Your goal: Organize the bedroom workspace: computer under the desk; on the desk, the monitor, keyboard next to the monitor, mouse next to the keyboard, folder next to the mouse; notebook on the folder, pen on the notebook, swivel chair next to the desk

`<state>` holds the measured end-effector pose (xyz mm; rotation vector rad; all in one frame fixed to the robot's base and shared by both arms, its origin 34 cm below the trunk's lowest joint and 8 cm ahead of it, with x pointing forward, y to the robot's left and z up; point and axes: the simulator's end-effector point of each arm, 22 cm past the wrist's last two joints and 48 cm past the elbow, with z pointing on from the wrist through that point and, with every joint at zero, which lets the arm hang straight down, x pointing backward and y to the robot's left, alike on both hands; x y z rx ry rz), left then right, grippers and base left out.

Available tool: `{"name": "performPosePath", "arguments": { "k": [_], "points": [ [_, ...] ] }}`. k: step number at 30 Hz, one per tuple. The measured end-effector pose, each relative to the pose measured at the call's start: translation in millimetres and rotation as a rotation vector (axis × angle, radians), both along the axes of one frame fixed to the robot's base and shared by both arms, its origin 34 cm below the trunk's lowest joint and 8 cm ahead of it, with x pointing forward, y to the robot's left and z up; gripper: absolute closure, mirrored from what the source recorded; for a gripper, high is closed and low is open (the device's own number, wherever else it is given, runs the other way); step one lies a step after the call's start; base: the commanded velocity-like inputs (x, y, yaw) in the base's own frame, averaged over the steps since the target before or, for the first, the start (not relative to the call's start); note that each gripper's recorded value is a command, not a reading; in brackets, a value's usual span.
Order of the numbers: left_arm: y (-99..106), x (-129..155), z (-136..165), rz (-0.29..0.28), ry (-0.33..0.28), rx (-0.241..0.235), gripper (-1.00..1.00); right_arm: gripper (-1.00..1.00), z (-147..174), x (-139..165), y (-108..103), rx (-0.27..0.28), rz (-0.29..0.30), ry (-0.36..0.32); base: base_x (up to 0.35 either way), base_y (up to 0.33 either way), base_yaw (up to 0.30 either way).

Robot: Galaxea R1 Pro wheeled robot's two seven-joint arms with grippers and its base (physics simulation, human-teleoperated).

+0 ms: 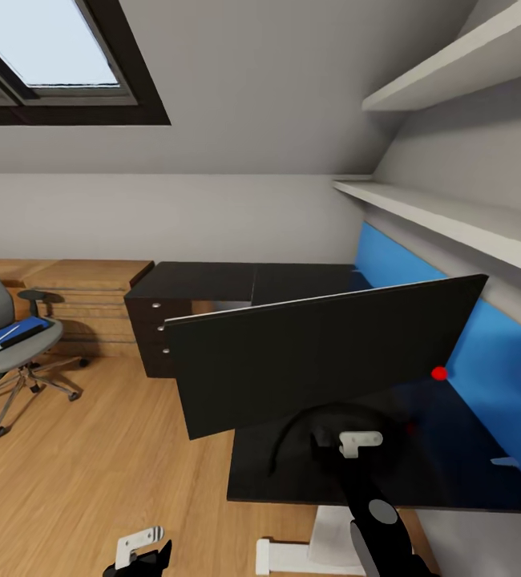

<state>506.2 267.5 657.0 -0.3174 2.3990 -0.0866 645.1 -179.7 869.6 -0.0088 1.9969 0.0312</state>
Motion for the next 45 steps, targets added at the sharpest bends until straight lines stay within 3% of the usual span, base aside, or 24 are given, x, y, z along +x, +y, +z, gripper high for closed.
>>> {"name": "performPosePath", "arguments": {
  "k": [45],
  "points": [
    [-1, 3, -66, 0.002, -0.001, -0.001, -1.0, -1.0, -86, -2, -4, -0.012, -0.009, 0.028, 0.0, 0.0, 0.0]
  ]
}}
